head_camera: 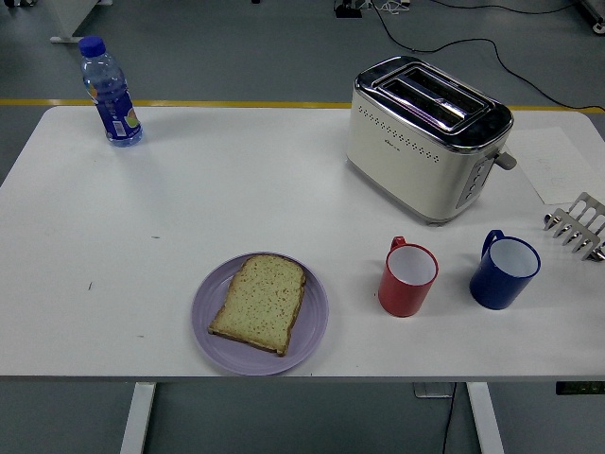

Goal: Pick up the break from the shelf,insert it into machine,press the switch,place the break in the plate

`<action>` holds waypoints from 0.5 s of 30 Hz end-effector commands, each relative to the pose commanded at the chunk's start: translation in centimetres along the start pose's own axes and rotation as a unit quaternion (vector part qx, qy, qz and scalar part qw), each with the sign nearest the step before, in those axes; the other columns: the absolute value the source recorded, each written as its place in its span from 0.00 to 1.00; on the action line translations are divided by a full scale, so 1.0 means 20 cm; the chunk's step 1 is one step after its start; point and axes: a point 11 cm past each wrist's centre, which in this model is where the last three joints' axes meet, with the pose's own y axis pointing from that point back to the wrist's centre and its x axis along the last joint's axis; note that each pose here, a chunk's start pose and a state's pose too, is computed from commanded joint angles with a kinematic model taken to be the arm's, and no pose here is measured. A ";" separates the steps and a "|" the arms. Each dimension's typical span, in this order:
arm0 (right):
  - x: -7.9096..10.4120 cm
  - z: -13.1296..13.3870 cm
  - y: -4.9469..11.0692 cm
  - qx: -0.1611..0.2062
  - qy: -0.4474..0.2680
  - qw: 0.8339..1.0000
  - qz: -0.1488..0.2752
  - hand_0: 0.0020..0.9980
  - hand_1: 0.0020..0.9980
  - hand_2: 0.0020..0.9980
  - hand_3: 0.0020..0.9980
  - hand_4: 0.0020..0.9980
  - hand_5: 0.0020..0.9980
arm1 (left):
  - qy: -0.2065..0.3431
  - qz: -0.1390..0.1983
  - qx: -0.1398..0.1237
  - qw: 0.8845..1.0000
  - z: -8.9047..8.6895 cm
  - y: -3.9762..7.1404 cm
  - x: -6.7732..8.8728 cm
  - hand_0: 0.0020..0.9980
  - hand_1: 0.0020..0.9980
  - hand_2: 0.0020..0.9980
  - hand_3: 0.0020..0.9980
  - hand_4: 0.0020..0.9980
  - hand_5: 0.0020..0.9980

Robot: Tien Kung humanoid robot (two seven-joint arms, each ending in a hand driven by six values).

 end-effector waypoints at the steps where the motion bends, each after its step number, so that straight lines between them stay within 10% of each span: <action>1: 0.01 0.01 0.00 0.000 -0.002 1.000 0.003 0.74 0.71 0.70 0.65 0.53 0.37 | 0.000 0.000 0.000 1.000 0.00 0.00 0.00 0.67 0.69 0.68 0.55 0.28 0.87; 15: 0.13 0.08 0.05 0.008 -0.029 0.998 0.058 0.73 0.70 0.70 0.64 0.52 0.39 | 0.003 0.002 -0.005 1.000 0.02 0.00 0.01 0.67 0.69 0.68 0.55 0.28 0.87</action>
